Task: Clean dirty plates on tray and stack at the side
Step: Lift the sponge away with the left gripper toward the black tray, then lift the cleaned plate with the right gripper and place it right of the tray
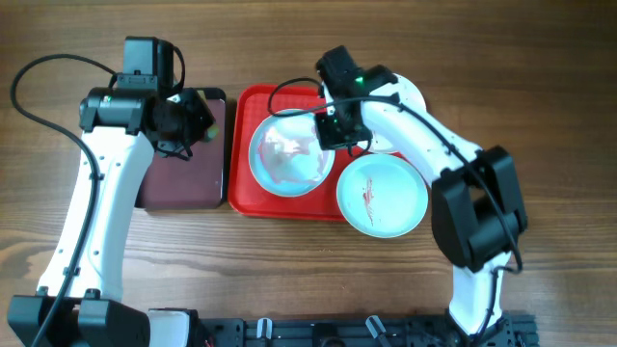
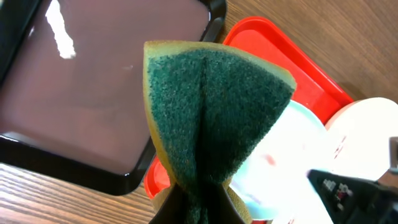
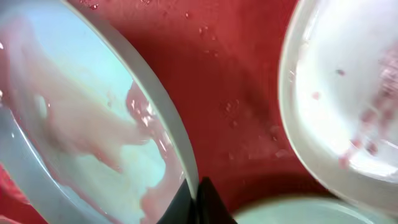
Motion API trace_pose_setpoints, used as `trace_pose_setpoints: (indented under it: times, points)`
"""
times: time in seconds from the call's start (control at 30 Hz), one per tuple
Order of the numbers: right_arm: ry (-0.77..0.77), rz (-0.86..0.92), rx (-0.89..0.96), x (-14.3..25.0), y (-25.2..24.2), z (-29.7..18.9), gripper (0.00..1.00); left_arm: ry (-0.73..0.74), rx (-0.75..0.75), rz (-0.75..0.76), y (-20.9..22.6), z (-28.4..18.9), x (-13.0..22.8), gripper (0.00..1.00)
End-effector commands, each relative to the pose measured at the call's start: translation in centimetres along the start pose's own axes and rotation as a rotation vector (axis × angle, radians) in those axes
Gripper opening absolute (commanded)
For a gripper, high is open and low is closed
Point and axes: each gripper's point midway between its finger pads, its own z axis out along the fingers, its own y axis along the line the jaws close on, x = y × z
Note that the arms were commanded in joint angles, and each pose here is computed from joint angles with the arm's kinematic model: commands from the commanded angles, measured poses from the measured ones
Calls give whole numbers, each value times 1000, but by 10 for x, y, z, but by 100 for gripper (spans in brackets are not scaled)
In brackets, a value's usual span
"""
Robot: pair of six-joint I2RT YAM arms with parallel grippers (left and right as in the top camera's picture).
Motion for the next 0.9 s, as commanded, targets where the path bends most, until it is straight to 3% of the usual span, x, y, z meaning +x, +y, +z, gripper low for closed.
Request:
trace_pose_setpoints:
  times: [0.0, 0.4, 0.63, 0.87]
  points:
    - [-135, 48, 186, -8, -15, -38, 4, 21, -5, 22, 2, 5, 2, 4]
    - [-479, 30, 553, -10, -14, -130, 4, 22, -6, 23, 2, 5, 2, 4]
    - [-802, -65, 904, -14, 7, -196, 4, 22, -6, 23, 2, 5, 2, 4]
    - [-992, -82, 1049, -7, 29, -236, 4, 21, -6, 23, 2, 5, 2, 4]
